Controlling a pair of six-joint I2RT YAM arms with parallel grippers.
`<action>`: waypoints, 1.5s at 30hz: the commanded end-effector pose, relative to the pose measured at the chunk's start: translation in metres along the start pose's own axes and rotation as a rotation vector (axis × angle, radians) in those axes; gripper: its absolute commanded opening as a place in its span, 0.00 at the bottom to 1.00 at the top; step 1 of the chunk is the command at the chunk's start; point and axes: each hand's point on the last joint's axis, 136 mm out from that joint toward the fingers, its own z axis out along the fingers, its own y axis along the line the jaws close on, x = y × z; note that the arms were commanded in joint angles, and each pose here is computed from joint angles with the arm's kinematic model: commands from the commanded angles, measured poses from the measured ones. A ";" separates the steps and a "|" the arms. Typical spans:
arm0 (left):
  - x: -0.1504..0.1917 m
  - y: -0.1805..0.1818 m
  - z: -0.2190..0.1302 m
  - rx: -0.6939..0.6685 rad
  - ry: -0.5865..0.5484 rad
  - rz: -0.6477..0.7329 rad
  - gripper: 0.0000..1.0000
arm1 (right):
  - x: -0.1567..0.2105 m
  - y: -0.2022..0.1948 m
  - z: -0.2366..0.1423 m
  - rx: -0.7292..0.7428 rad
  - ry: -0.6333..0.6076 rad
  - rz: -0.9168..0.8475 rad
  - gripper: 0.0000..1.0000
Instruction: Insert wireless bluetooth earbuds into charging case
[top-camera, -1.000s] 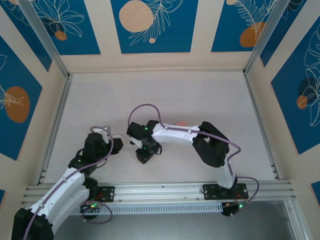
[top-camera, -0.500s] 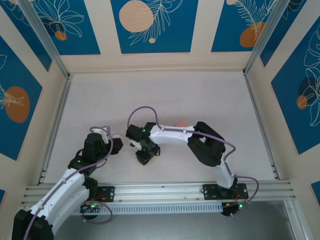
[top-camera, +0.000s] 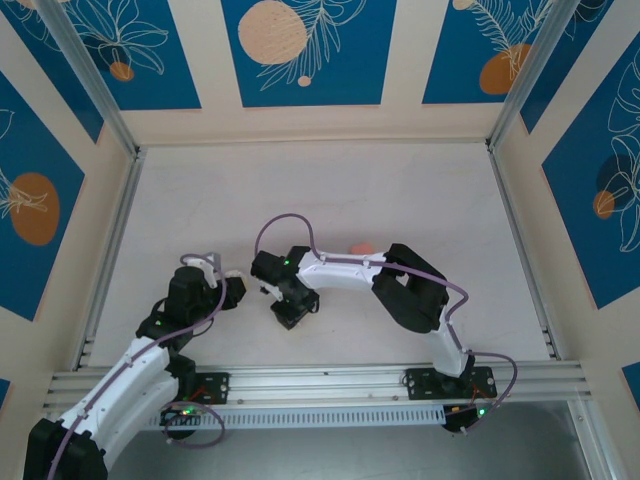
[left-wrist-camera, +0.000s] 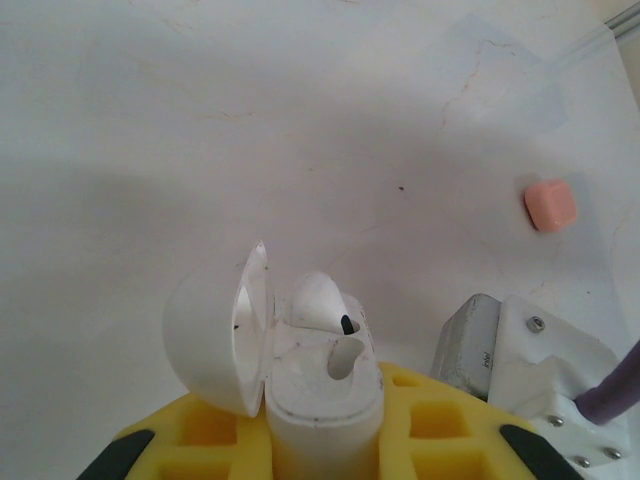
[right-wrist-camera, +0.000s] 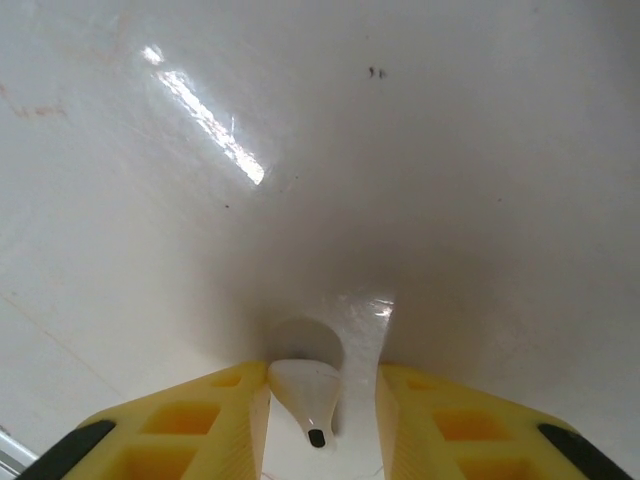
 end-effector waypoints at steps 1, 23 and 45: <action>0.000 0.003 -0.001 -0.006 -0.003 -0.003 0.18 | 0.003 0.003 0.012 -0.003 0.018 0.017 0.32; 0.007 -0.023 0.017 0.175 0.024 0.095 0.17 | 0.002 -0.025 -0.019 -0.052 -0.178 0.210 0.25; 0.003 -0.083 0.019 0.413 -0.027 0.419 0.17 | -0.009 -0.070 -0.092 -0.328 -0.541 0.436 0.24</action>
